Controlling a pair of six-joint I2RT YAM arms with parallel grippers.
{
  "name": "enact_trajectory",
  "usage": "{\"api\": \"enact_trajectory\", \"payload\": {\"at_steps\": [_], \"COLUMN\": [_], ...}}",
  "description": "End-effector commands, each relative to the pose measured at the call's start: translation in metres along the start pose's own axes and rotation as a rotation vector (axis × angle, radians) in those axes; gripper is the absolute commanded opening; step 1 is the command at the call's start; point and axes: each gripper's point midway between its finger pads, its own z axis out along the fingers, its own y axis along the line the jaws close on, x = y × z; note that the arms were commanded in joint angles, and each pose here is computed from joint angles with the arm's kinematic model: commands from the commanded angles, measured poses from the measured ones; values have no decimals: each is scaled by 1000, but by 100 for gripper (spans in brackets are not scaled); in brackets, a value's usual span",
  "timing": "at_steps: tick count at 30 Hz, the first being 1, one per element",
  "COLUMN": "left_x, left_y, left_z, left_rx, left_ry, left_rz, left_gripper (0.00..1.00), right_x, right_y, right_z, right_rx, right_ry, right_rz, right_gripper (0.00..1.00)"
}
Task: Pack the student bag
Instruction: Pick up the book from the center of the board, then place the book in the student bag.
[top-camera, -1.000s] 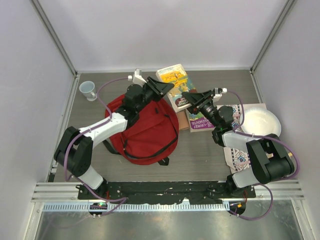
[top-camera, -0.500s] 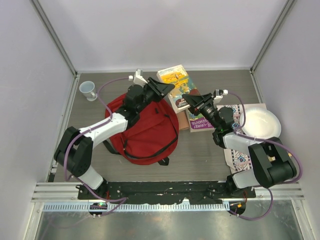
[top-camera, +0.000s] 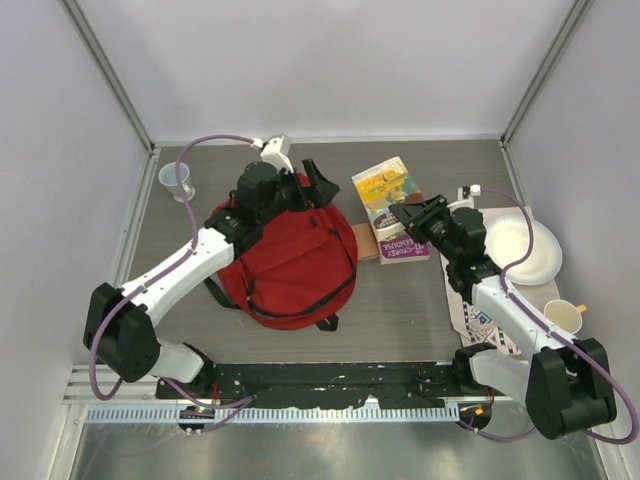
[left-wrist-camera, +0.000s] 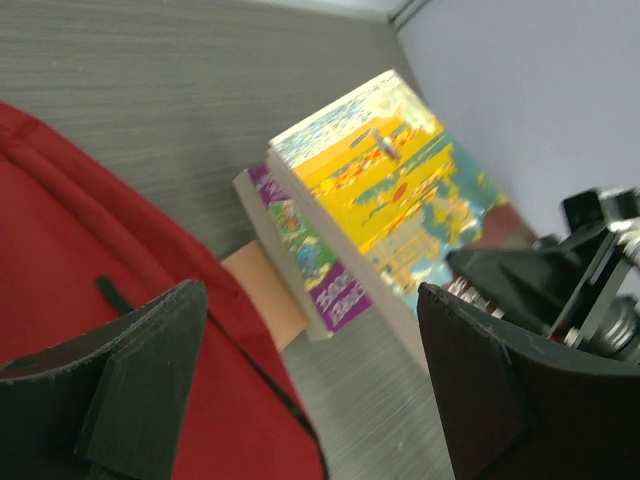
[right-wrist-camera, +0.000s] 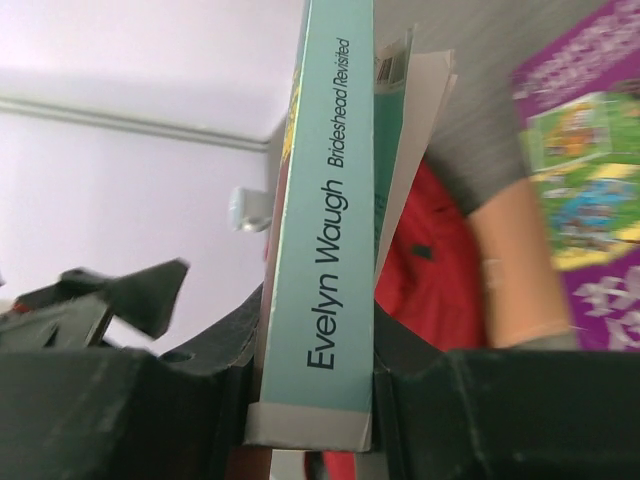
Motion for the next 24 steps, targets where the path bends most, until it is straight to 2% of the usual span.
{"api": "enact_trajectory", "payload": {"at_steps": [1,8,17,24], "left_x": [37,113,147,174], "left_y": [3,-12,0,-3], "left_z": [-18,-50,-87,-96], "left_rx": [19,38,38,65], "left_ry": [189,453,666,738], "left_rz": [211,484,538,505], "left_gripper": [89,89,87,81], "right_x": [-44,-71,-64,-59], "right_y": [28,28,25,28], "right_z": [-14,-32,-31,-31], "right_rx": [-11,49,57,41], "right_ry": [-131,-201,-158,-129], "right_rz": [-120,-174,-159,-156], "right_gripper": [1,1,1,1]}}
